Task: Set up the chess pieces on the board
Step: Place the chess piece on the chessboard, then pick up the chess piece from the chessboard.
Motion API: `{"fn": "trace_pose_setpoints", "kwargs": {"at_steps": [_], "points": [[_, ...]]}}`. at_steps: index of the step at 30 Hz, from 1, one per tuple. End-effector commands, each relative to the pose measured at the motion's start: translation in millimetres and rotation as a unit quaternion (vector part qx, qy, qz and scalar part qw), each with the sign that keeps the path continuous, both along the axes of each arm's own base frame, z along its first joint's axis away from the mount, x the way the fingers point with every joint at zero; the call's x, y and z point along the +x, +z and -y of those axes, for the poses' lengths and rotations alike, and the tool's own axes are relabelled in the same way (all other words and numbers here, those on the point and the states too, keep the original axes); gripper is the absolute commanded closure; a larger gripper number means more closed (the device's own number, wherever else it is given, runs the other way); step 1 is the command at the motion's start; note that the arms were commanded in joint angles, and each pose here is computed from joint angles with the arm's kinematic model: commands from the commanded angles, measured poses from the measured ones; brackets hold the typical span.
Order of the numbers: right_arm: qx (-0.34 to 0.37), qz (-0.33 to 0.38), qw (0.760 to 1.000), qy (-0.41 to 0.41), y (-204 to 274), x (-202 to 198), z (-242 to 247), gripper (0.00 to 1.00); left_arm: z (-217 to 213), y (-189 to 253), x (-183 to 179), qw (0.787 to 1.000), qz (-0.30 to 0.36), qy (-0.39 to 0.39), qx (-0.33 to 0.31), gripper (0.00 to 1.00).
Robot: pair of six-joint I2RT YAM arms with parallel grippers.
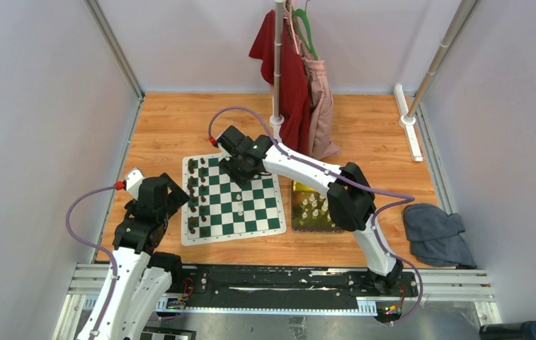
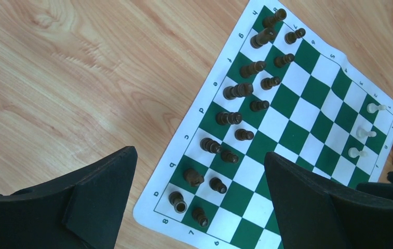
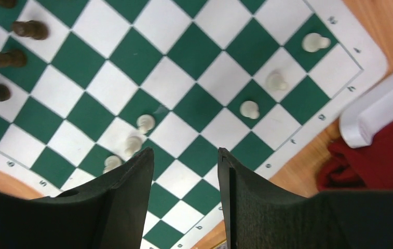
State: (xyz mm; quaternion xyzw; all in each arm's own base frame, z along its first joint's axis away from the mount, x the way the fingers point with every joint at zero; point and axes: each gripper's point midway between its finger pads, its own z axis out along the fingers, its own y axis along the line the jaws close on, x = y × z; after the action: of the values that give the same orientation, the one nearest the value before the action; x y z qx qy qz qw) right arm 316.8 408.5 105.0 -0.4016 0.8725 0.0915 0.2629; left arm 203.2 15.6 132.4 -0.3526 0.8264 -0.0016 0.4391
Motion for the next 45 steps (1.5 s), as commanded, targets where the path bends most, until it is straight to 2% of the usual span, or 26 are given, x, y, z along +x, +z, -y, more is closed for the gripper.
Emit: {"fn": "trace_pose_setpoints", "kwargs": {"at_steps": [1, 8, 45], "points": [[0.0, -0.019, 0.999, 0.042, 5.7, -35.8, -11.4, 0.47, -2.4, -0.2, 1.1, 1.0, 0.01, 0.003, 0.004, 0.0], [0.015, -0.052, 0.997, 0.058, -6.2, -53.7, -21.3, 0.48, -1.9, -1.0, 2.0, 1.0, 0.006, 0.0, 0.006, 0.0], [0.007, -0.093, 0.994, 0.059, -61.7, -47.1, -23.0, 0.55, -3.1, -0.8, 1.7, 1.0, 0.005, 0.001, 0.009, 0.0]]}}
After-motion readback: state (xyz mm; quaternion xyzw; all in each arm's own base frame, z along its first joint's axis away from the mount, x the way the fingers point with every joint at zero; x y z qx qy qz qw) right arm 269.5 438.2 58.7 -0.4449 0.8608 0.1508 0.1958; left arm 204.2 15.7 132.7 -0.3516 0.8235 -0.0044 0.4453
